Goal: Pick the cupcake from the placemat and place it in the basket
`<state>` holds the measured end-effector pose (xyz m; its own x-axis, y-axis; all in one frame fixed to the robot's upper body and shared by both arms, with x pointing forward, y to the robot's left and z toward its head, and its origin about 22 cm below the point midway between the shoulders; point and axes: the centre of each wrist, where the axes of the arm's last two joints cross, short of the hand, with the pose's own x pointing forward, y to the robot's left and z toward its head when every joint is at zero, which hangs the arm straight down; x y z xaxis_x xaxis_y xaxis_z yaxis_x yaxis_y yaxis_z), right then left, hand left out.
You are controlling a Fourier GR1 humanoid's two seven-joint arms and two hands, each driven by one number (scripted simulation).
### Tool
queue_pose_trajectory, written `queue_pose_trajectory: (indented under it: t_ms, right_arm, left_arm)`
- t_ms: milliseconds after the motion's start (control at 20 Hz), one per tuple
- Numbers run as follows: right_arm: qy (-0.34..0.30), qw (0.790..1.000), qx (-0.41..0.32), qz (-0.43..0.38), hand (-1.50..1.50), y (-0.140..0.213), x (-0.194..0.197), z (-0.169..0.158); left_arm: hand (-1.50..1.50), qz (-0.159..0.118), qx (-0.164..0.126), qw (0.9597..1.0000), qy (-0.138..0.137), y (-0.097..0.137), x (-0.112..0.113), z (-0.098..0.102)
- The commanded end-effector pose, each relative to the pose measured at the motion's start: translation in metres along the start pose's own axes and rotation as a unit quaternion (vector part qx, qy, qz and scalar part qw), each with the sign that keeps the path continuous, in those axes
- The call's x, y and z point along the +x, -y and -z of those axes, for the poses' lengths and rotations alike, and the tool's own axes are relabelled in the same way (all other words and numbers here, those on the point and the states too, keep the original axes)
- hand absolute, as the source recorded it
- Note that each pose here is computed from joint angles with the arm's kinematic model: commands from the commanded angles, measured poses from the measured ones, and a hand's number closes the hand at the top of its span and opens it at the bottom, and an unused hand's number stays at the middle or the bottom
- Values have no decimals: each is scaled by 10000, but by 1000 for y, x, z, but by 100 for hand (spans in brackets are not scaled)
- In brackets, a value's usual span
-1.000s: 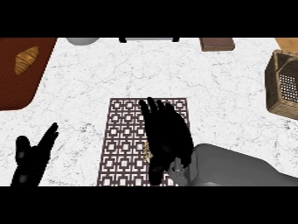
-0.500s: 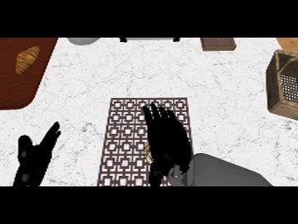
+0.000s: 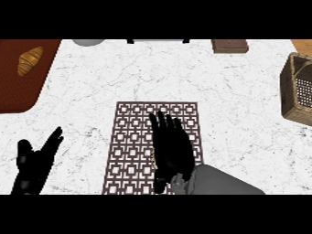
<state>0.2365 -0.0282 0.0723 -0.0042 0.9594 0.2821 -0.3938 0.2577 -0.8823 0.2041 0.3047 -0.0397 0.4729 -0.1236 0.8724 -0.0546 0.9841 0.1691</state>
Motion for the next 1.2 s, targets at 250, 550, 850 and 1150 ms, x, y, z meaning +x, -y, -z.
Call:
queue_pose_trajectory:
  t_ms: [250,550,850,1150]
  right_arm:
    - [-985,9937,458,-287,-150,-16,6,14]
    - [-963,9941,451,-230,-150,-19,-4,14]
    - [-955,9947,326,-195,-150,-31,-10,22]
    - [-934,9943,434,-260,150,-55,-6,12]
  left_arm:
    - [0,-81,-154,9994,-315,19,-4,-3]
    - [0,-36,-29,9994,-335,-1,-16,0]
    - [0,-47,-131,9993,-335,7,-10,-7]
    - [0,-55,-10,9995,-320,15,-13,5]
